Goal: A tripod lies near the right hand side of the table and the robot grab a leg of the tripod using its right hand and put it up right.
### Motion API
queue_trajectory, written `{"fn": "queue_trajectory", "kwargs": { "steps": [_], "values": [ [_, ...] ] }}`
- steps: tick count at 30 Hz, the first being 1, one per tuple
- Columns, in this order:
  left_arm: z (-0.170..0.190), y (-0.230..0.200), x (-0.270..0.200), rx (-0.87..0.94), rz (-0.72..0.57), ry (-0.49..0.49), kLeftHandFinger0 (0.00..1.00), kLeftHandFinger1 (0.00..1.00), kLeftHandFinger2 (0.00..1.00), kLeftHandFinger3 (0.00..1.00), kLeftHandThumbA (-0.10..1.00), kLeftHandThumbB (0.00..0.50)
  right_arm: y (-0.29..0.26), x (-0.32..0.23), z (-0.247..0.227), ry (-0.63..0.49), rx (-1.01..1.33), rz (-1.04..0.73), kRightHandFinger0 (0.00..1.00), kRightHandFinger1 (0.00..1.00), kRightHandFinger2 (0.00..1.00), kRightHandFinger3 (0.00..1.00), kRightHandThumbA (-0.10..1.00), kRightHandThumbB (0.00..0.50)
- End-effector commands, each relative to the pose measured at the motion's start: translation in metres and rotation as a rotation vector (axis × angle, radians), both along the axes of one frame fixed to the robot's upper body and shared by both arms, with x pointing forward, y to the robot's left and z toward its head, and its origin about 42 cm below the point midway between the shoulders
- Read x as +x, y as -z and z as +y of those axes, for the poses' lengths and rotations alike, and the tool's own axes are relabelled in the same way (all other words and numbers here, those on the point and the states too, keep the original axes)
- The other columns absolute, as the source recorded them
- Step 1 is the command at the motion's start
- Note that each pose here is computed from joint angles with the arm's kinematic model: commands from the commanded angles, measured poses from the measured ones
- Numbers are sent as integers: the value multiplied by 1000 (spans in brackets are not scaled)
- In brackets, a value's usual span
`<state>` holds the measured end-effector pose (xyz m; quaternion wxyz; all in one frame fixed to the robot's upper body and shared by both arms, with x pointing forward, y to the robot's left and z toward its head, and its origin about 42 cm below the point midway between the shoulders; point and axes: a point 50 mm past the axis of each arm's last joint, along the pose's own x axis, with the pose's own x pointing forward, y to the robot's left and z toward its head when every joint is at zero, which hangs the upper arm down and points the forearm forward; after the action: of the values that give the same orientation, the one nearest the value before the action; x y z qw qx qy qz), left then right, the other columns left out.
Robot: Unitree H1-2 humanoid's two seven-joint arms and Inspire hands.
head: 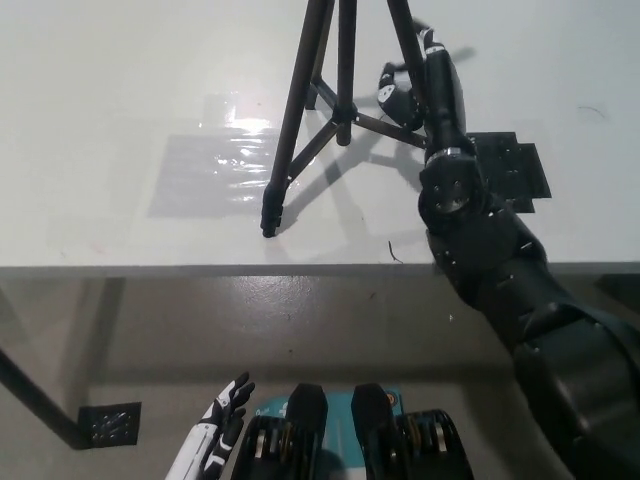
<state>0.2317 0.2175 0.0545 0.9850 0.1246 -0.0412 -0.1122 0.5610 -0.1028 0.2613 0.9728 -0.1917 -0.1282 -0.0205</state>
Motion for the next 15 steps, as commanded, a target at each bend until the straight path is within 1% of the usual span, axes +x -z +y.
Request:
{"fn": "queue_trajectory", "kwargs": {
  "steps": [1,2,4,5,7,9,11,12,15],
  "values": [
    [2,-11,0,2,-60,26,1000,1000,1000,1000,1000,401,-56,12,-1,-201,44,-80,1000,1000,1000,1000,948,500],
    [2,-11,1,3,-60,25,1000,1000,1000,1000,1000,403,-60,13,-2,-210,55,-72,1000,1000,1000,1000,959,500],
    [2,-11,0,1,-59,22,1000,1000,1000,1000,1000,407,-67,14,-4,-231,78,-72,1000,1000,1000,1000,941,500],
    [2,-11,0,3,-60,22,1000,1000,1000,1000,1000,407,-74,14,-7,-245,98,-84,1000,1000,1000,1000,905,500],
    [2,-10,-1,-1,-51,19,1000,1000,1000,1000,1000,425,-82,14,-11,-275,149,-94,1000,1000,1000,1000,827,500],
    [2,-9,-1,4,-46,18,1000,1000,1000,1000,1000,436,-96,13,-16,-303,210,-101,1000,1000,1000,1000,824,500],
    [3,-9,-2,9,-44,18,1000,1000,1000,1000,1000,435,-103,12,-18,-314,235,-108,1000,1000,1000,1000,826,500],
    [2,-9,-2,11,-51,19,1000,1000,1000,1000,1000,426,-112,9,-22,-331,263,-140,1000,1000,1000,1000,839,500],
    [1,-9,-1,16,-51,22,1000,1000,1000,1000,1000,419,-126,2,-29,-385,330,-182,1000,1000,1000,1000,845,500]
  ]
}}
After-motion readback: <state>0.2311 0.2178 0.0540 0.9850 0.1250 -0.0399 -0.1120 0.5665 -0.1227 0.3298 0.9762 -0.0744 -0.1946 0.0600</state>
